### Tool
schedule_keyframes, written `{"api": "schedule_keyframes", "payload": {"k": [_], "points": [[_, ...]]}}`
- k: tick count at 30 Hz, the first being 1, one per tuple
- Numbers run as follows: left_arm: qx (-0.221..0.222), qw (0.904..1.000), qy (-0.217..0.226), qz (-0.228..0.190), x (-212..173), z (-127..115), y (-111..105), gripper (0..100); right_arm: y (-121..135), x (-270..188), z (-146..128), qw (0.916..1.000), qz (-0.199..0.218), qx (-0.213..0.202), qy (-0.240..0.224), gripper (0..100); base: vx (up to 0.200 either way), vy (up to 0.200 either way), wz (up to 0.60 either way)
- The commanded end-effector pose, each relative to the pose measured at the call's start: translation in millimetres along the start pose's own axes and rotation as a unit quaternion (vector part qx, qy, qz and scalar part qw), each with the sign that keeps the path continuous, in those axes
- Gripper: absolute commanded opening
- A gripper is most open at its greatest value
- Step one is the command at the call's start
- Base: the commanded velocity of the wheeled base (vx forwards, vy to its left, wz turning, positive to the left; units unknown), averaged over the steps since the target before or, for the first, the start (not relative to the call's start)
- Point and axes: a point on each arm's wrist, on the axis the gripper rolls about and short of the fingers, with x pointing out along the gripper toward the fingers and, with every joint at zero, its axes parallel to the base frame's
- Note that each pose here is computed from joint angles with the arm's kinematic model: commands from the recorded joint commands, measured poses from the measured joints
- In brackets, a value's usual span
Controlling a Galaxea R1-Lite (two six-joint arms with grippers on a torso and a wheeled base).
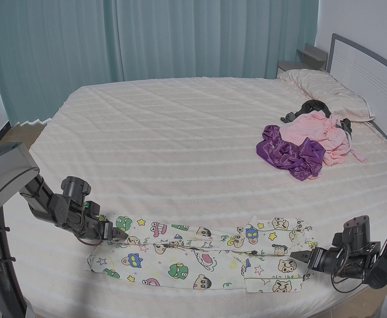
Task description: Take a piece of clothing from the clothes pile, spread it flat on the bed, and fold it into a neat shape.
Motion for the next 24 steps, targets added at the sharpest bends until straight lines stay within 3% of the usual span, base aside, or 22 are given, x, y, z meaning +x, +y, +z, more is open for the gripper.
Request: {"api": "schedule_keyframes", "payload": {"k": [1,17,24], "points": [[0.0,1.0,0.005,0.001,3,-1,-1,0,-3,-2,-3,1.0,-0.005,0.002,0.007,100,0.0,0.0,0.0],[-0.018,0.9994,-0.023,0.02,-20,5,9,0,-3,-2,-3,0.9999,-0.006,0.007,0.005,100,0.0,0.0,0.0],[-0.037,0.9981,-0.037,0.032,-35,9,24,0,-3,-2,-3,0.9999,-0.007,0.014,0.005,100,0.0,0.0,0.0]]}}
